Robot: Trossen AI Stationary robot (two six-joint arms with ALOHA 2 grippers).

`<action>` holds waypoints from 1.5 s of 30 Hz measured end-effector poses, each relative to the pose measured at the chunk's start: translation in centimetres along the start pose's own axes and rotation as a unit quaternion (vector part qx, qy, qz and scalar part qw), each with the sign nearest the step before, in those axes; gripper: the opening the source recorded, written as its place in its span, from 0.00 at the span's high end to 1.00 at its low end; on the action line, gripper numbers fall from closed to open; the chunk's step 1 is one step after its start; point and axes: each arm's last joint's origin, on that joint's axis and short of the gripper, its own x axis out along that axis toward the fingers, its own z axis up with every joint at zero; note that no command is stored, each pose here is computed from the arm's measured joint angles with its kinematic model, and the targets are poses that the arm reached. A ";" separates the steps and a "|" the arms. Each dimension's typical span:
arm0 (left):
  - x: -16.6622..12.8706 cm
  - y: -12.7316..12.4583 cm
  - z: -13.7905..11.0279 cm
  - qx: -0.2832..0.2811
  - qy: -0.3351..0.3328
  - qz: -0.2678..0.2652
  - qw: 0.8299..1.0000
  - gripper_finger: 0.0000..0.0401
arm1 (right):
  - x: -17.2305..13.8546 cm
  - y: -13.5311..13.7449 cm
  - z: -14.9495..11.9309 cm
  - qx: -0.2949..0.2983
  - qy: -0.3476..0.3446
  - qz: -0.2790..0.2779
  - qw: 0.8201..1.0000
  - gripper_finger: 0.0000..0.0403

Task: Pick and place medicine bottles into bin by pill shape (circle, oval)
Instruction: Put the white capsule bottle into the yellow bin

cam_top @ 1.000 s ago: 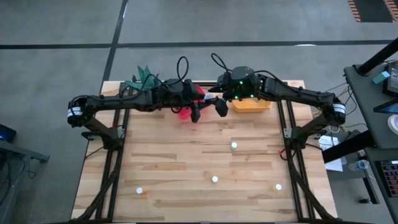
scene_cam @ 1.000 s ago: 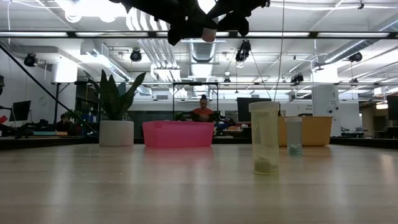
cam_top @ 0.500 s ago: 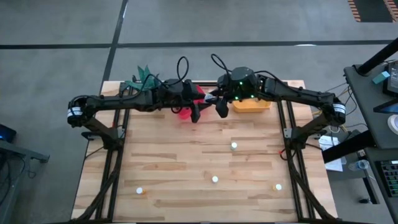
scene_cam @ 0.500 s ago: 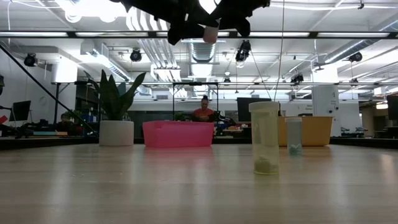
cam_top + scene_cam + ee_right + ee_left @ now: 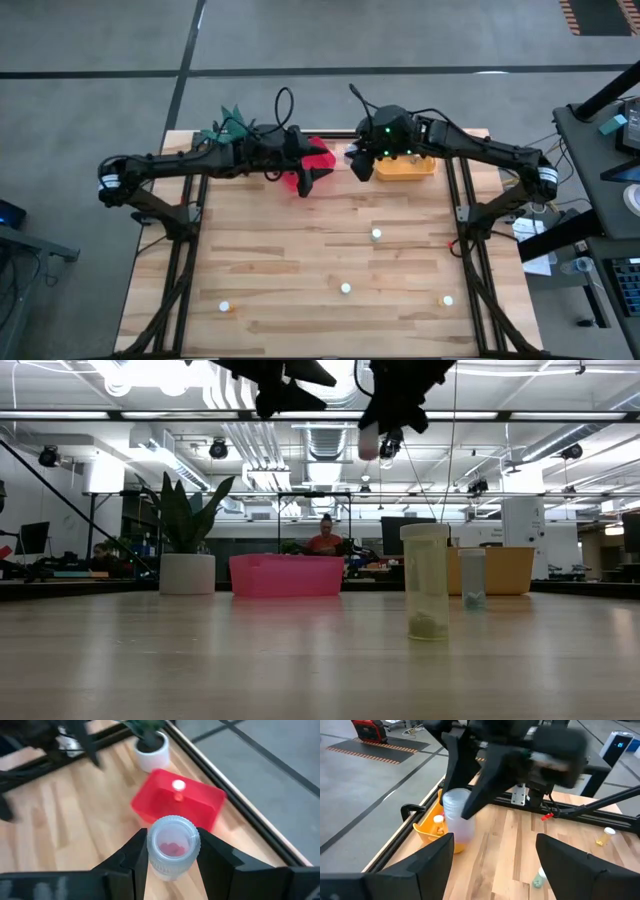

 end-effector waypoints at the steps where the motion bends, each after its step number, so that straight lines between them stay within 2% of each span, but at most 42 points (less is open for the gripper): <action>1: -0.3 0.0 0.2 0.000 -0.004 0.003 1.000 0.34 | -0.1 -0.3 -0.1 0.002 0.003 -0.008 1.000 0.68; 6: -1.5 0.1 0.8 -0.001 -0.015 0.015 1.000 0.34 | -0.4 -2.1 -1.2 0.022 0.010 -0.035 0.999 0.68; 10: -2.3 0.1 1.2 -0.002 -0.028 0.027 0.999 0.34 | -1.0 -3.9 -2.4 0.066 0.010 -0.088 0.994 0.68; 17: -2.5 0.2 1.3 -0.002 -0.031 0.039 0.999 0.34 | -1.1 -6.5 -5.6 0.149 0.024 -0.175 0.973 0.68; 24: -2.5 0.2 1.3 -0.002 -0.030 0.041 0.999 0.34 | -0.3 -8.1 -9.8 0.180 0.031 -0.248 0.951 0.68; 28: -2.5 0.2 1.3 -0.002 -0.030 0.042 0.999 0.34 | 0.0 -8.7 -11.5 0.229 0.025 -0.244 0.942 0.68; 30: -2.5 0.2 1.3 -0.002 -0.030 0.042 0.999 0.34 | 0.0 -8.9 -11.5 0.269 0.004 -0.182 0.946 0.68; 32: -2.5 0.3 1.3 -0.002 -0.030 0.046 0.998 0.34 | 0.0 -9.2 -10.9 0.324 -0.030 -0.072 0.943 0.68; 33: -2.5 0.3 1.3 -0.002 -0.030 0.051 0.998 0.34 | 0.0 -9.3 -10.7 0.351 -0.042 -0.010 0.935 0.68; 36: -2.5 0.3 1.3 -0.002 -0.030 0.051 0.998 0.34 | -0.1 -9.6 -9.4 0.401 -0.079 0.183 0.894 0.68; 39: -2.5 0.3 1.3 -0.002 -0.030 0.051 0.998 0.34 | -0.9 -9.3 -7.6 0.387 -0.132 0.335 0.849 0.68; 42: -2.5 0.3 1.3 -0.002 -0.030 0.051 0.998 0.34 | -2.2 -8.8 -5.9 0.363 -0.195 0.424 0.806 0.68; 45: -2.5 0.3 1.3 -0.002 -0.030 0.052 0.998 0.34 | -3.5 -8.7 -4.9 0.371 -0.268 0.464 0.758 0.68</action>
